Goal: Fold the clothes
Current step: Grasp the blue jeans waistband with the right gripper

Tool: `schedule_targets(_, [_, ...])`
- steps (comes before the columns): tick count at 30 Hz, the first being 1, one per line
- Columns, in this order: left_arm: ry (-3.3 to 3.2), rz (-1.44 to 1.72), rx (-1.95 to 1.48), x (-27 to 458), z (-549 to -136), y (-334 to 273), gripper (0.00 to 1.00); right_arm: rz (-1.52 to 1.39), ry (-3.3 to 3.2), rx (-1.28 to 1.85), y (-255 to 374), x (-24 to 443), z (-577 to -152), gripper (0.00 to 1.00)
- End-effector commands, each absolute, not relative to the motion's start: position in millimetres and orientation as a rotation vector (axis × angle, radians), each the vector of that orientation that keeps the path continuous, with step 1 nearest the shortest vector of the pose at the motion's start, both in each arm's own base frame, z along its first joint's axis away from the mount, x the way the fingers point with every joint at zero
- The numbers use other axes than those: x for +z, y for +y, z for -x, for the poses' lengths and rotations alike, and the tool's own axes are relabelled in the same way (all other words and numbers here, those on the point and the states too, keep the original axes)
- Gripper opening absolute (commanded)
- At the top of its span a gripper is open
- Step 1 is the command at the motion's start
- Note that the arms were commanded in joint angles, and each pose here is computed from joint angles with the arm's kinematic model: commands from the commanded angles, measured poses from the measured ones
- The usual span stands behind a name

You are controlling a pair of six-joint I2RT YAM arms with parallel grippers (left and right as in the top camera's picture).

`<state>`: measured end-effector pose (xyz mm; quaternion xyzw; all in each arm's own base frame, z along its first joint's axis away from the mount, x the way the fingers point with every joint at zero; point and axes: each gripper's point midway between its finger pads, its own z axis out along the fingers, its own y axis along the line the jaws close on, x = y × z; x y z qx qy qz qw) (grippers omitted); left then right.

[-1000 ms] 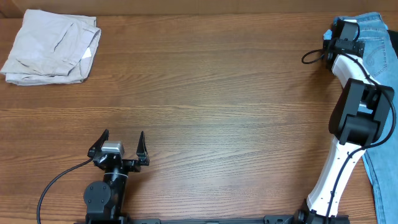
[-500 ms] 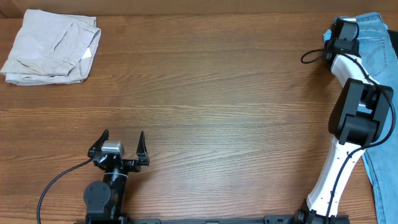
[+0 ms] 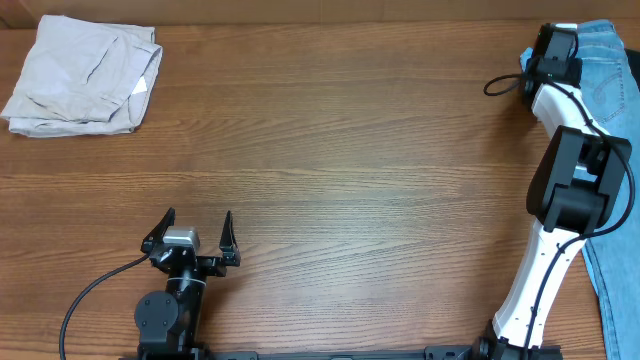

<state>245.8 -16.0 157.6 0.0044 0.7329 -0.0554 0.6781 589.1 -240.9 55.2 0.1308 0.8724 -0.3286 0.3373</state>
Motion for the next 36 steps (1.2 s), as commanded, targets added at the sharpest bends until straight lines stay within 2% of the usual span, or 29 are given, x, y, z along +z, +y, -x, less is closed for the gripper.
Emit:
schedule_targets(1, [1.643, -0.029, -0.108, 157.2, -245.6, -16.6, 1.00, -0.407, 2.194, -0.859, -243.9, 79.6, -601.6, 0.39])
schedule_targets(2, [1.643, -0.029, -0.108, 157.2, -245.6, -16.6, 1.00, -0.408, 2.196, -0.856, -242.9, 81.1, -602.2, 0.35])
schedule_targets(5, [1.643, -0.029, -0.108, 157.2, -245.6, -16.6, 1.00, -0.407, 2.202, -0.857, -243.0, 82.5, -602.0, 0.33])
schedule_targets(7, [1.643, -0.029, -0.108, 157.2, -245.6, -16.6, 1.00, -0.405, 2.208, -0.857, -242.4, 82.1, -601.6, 0.41])
schedule_targets(8, [1.643, -0.029, -0.108, 157.2, -245.6, -16.6, 1.00, -0.404, 2.210, -0.857, -242.0, 82.1, -601.3, 0.42])
schedule_targets(18, [1.643, -0.029, -0.108, 157.2, -245.6, -16.6, 1.00, -0.436, 2.201, -0.839, -240.5, 82.0, -601.3, 0.40])
schedule_targets(23, [1.643, -0.029, -0.108, 157.2, -245.6, -16.6, 1.00, -0.453, 2.195, -0.830, -240.4, 82.7, -601.0, 0.32])
schedule_targets(24, [1.643, -0.029, -0.108, 157.2, -245.6, -16.6, 1.00, -0.452, 2.196, -0.830, -240.2, 82.8, -601.0, 0.33])
schedule_targets(25, [1.643, -0.029, -0.108, 157.2, -245.6, -16.6, 1.00, -0.452, 2.196, -0.830, -239.7, 83.4, -600.9, 0.41])
schedule_targets(27, [1.643, -0.029, -0.108, 157.2, -245.6, -16.6, 1.00, -0.449, 2.195, -0.828, -237.8, 84.5, -601.6, 0.43])
schedule_targets(30, [1.643, -0.029, -0.108, 157.2, -245.6, -16.6, 1.00, -0.447, 2.197, -0.826, -236.0, 86.2, -601.4, 0.35])
schedule_targets(36, [1.643, -0.029, -0.108, 157.2, -245.6, -16.6, 1.00, -0.474, 2.178, -0.812, -235.9, 95.4, -600.8, 0.36])
